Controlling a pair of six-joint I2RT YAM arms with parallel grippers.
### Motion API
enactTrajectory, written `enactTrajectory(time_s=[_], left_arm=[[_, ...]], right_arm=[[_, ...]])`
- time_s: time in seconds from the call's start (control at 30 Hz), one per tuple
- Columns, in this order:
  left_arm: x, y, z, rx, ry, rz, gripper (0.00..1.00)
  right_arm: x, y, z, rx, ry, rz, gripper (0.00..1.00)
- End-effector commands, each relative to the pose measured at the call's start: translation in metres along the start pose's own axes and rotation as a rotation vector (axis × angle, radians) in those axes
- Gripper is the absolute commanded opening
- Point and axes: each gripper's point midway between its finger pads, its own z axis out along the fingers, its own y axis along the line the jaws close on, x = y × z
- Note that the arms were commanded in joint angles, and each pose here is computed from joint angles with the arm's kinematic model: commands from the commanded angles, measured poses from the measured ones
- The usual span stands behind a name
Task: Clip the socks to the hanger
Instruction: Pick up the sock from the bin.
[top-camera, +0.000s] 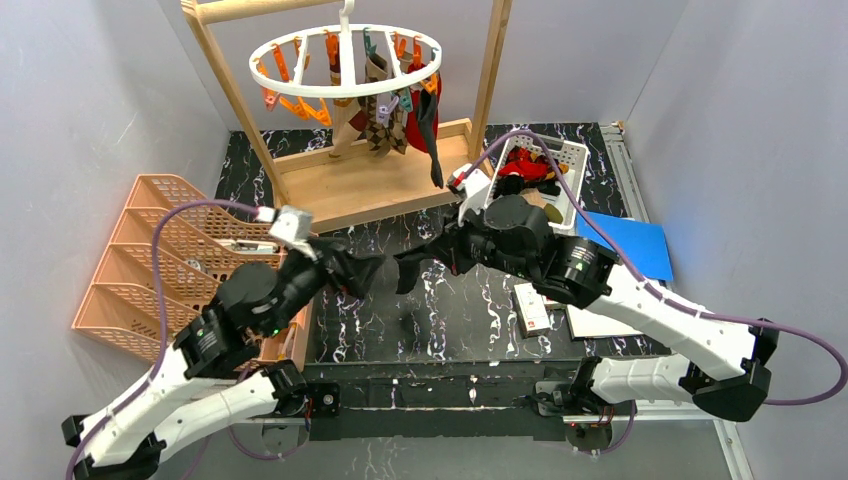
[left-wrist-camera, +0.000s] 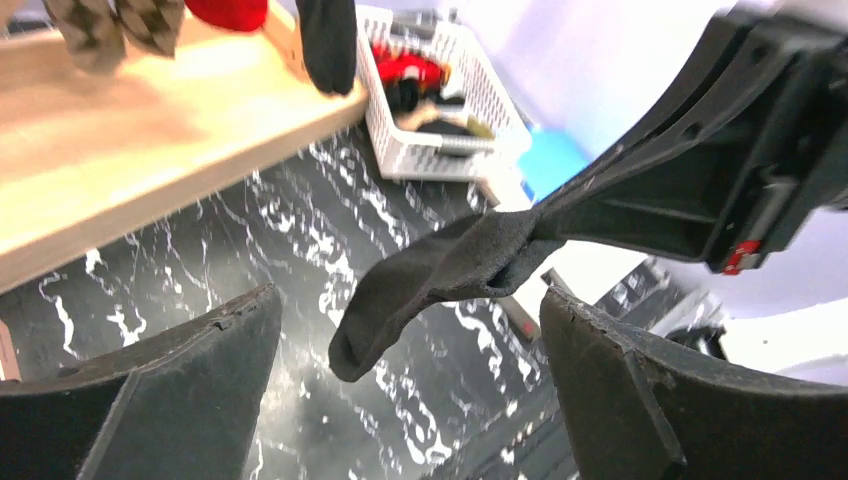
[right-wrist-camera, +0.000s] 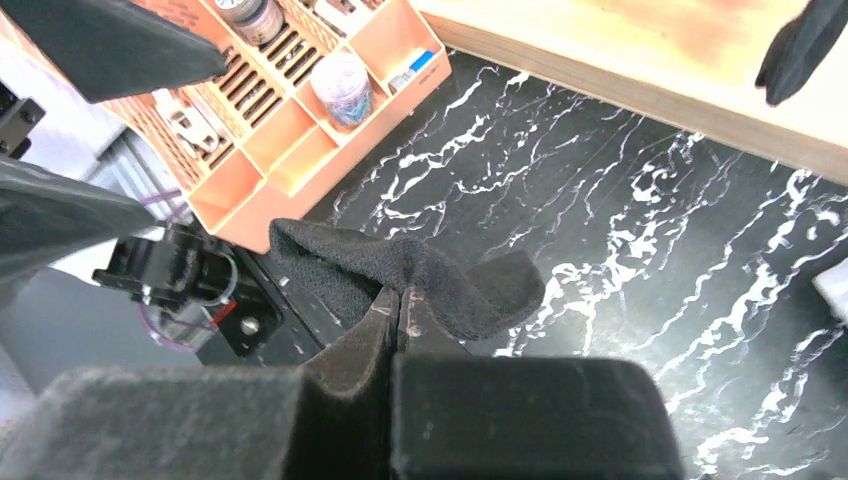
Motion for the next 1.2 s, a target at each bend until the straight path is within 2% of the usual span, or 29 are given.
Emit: enactTrajectory(time_s=[0.0, 0.07, 0.2, 0.3, 0.37, 0.4, 0.43, 0.47, 0.57, 0.63, 0.77, 1.17], left_arm=[[-0.042, 0.01, -0.016, -0.008, -0.274, -0.057, 0.98], [-0.045, 0.006, -0.018, 0.031, -0.314, -0.075, 0.98], [-0.039, -0.013, -0.013, 0.133, -0.296, -0.031, 0.98], [-0.034, -0.013, -0.004, 0.116, -0.262, -0.023, 0.83], [-0.033, -0.017, 0.001, 0.119, -0.246, -0.022, 0.63], [-0.034, -0.018, 0.003, 0.117, -0.238, -0.029, 0.56], [-0.033, -0.02, 0.006, 0.115, -0.225, -0.04, 0.54], [-0.031, -0.021, 0.009, 0.11, -0.205, -0.05, 0.56], [-0.025, -0.021, 0.017, 0.081, -0.152, -0.099, 0.74], [-0.021, -0.022, 0.021, 0.066, -0.123, -0.152, 0.76], [-0.014, -0.028, 0.029, 0.069, -0.094, -0.248, 0.74], [0.012, -0.044, 0.056, 0.079, 0.018, -0.347, 0.64]], right_arm=[[-0.028, 0.007, -0.006, -0.011, -0.169, 0.252, 0.01], [-0.025, 0.008, -0.005, -0.021, -0.179, 0.303, 0.01], [-0.027, 0.012, -0.004, -0.039, -0.196, 0.369, 0.01], [-0.026, 0.009, -0.005, -0.025, -0.199, 0.379, 0.01], [-0.024, 0.005, -0.007, -0.006, -0.209, 0.388, 0.01], [-0.022, 0.002, -0.008, 0.006, -0.214, 0.393, 0.01], [-0.02, -0.002, -0.009, 0.02, -0.221, 0.4, 0.01], [-0.02, -0.006, -0.011, 0.036, -0.232, 0.408, 0.01], [-0.016, -0.017, -0.014, 0.082, -0.265, 0.436, 0.01], [-0.015, -0.023, -0.015, 0.103, -0.284, 0.453, 0.01], [-0.015, -0.028, -0.013, 0.125, -0.309, 0.481, 0.01], [-0.025, -0.029, -0.006, 0.119, -0.383, 0.557, 0.01]])
